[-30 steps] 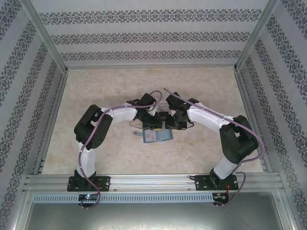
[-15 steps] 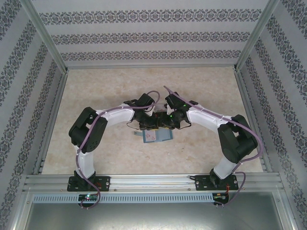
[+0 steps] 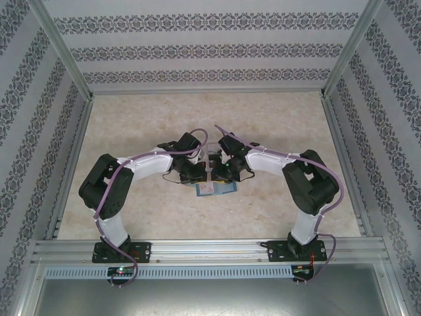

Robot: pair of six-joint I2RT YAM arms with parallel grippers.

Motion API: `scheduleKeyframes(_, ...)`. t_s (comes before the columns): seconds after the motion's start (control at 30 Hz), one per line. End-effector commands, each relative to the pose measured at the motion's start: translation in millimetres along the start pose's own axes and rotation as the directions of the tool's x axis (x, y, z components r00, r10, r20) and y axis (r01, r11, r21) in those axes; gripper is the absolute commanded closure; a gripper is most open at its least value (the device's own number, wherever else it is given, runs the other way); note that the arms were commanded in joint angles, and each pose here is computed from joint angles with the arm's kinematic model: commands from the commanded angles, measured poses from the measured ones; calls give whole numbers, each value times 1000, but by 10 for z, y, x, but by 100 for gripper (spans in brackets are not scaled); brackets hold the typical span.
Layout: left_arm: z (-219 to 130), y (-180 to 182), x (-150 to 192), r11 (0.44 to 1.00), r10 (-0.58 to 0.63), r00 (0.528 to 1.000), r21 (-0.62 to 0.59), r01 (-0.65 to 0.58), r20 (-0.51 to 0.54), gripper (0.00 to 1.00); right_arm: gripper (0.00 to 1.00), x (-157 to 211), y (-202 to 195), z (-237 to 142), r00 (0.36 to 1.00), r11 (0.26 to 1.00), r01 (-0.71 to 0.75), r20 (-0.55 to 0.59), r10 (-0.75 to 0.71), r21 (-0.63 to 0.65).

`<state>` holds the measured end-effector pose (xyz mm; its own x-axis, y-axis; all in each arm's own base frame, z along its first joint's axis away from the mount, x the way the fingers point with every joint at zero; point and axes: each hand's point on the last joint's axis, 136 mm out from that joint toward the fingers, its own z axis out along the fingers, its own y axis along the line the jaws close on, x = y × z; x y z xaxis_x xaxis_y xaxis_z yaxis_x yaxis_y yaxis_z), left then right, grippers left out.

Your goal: Take the credit cards out of the card holder

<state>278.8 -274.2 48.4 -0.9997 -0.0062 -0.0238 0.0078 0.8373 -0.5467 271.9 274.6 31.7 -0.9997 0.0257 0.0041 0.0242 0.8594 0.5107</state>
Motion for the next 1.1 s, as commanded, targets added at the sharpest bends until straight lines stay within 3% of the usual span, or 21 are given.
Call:
scheduleKeyframes(0.0,-10,2,-11,1000,-9,1000,17,9,7,100,78,45,-222,102,1000,997,-13,-7,13,81)
scheduleKeyframes(0.2,102,57,36,1000,-17,999,15,17,-28,100,79,173,-500,156,999,984,-29,-27,34,178)
scheduleKeyframes(0.4,168,94,58,1000,-21,999,15,21,-44,100,80,209,-475,77,1000,979,-12,-23,17,205)
scheduleKeyframes(0.8,235,180,85,1000,-28,998,-6,28,-56,100,77,49,102,-83,999,1000,9,37,-9,13)
scheduleKeyframes(1.07,236,186,89,1000,-28,998,-6,28,-56,100,79,51,139,54,1000,1000,1,11,-1,-11)
